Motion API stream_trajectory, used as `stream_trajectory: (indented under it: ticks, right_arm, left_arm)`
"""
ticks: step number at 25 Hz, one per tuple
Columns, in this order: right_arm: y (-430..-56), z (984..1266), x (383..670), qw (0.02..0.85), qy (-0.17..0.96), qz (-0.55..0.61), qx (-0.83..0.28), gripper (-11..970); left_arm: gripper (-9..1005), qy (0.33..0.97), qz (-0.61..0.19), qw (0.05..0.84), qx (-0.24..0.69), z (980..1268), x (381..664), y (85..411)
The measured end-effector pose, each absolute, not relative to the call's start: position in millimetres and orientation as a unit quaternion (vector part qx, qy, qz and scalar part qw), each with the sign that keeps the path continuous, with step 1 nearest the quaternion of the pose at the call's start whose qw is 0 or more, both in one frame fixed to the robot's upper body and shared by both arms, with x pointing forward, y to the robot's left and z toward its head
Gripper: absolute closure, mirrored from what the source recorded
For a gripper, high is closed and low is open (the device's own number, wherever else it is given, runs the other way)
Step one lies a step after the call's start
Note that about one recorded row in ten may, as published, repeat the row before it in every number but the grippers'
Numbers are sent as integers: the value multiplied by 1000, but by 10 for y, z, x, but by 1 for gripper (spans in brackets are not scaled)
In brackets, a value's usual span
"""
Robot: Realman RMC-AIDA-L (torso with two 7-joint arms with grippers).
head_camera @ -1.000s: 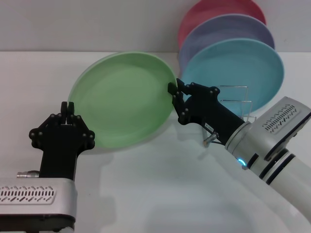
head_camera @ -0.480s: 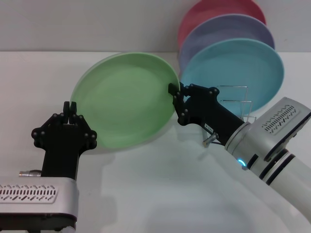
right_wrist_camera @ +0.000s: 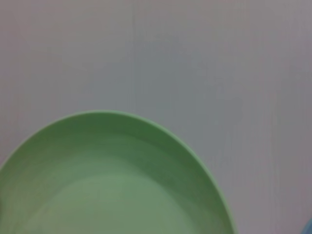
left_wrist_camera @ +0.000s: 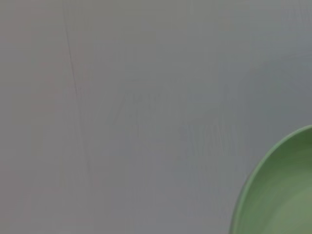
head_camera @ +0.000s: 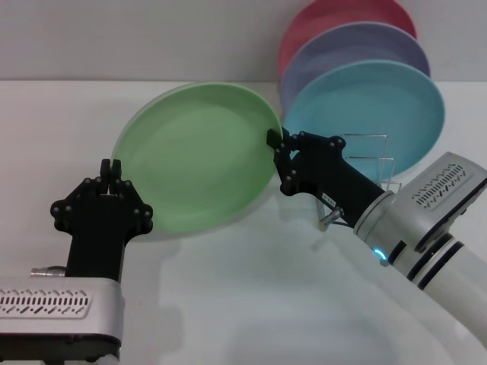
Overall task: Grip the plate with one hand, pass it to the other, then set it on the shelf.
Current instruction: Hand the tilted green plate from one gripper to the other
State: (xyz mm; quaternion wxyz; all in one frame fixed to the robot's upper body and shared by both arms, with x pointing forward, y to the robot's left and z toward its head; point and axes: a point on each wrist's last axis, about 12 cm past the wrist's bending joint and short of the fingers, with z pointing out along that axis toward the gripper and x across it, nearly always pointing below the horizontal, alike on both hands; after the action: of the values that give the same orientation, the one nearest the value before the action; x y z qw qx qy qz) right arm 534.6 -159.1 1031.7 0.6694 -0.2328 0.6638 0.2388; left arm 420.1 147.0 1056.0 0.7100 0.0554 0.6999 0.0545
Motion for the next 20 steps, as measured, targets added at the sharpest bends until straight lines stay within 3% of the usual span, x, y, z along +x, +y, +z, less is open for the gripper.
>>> stream_trajectory:
  ticks: [20]
  right_arm:
    - [-1601,10316,5350,670,664,237,-233,934]
  left_arm:
    - [886,699,48,711,54,10560,4192,1466]
